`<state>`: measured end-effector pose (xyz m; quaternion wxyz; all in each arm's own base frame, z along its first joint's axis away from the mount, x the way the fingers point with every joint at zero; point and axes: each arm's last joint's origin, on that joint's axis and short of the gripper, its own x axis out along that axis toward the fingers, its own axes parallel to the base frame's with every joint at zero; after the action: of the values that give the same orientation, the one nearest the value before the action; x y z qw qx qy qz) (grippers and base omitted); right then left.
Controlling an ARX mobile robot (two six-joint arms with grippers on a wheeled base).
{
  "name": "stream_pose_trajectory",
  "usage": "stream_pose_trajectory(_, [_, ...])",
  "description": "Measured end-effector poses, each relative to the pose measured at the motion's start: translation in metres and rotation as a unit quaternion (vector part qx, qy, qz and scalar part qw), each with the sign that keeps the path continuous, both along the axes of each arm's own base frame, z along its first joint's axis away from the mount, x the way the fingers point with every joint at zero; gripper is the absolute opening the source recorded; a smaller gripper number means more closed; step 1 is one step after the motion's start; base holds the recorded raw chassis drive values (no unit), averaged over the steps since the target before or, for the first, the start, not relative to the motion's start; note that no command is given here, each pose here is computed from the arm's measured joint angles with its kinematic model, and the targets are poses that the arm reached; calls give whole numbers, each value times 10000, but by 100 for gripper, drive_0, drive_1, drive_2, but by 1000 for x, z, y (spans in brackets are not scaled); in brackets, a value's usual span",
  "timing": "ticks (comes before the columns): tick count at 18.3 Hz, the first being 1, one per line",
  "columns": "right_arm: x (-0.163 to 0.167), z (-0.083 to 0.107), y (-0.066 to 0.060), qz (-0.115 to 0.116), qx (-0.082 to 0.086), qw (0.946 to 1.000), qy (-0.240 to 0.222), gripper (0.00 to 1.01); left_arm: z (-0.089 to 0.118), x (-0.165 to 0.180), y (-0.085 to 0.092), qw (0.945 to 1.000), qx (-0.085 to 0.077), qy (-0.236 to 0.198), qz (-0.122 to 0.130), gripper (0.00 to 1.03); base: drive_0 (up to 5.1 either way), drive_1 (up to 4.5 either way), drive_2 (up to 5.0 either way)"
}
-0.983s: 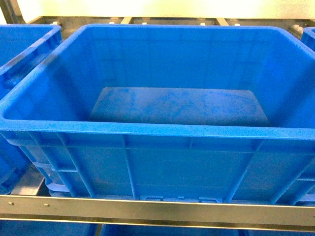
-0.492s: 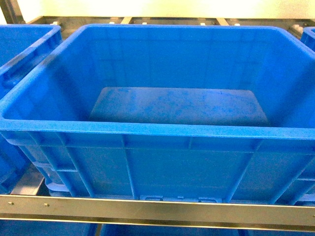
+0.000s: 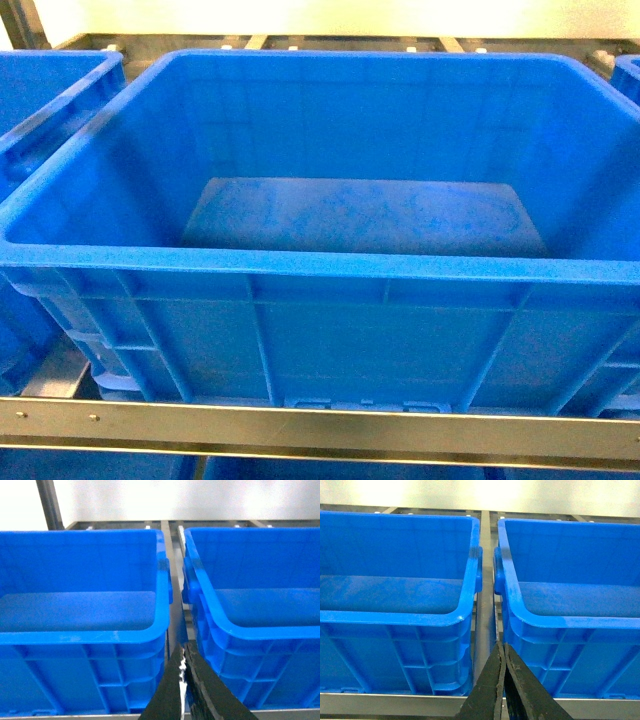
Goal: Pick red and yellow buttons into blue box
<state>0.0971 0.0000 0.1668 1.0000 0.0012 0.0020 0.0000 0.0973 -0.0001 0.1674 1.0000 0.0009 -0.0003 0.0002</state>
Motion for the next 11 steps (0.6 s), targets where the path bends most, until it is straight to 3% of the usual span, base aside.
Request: stream_pose_trajectory(11, [0, 1, 0, 2, -4, 10000, -50, 3, 0, 0, 0, 10000, -8, 0, 0, 5, 0, 0, 0])
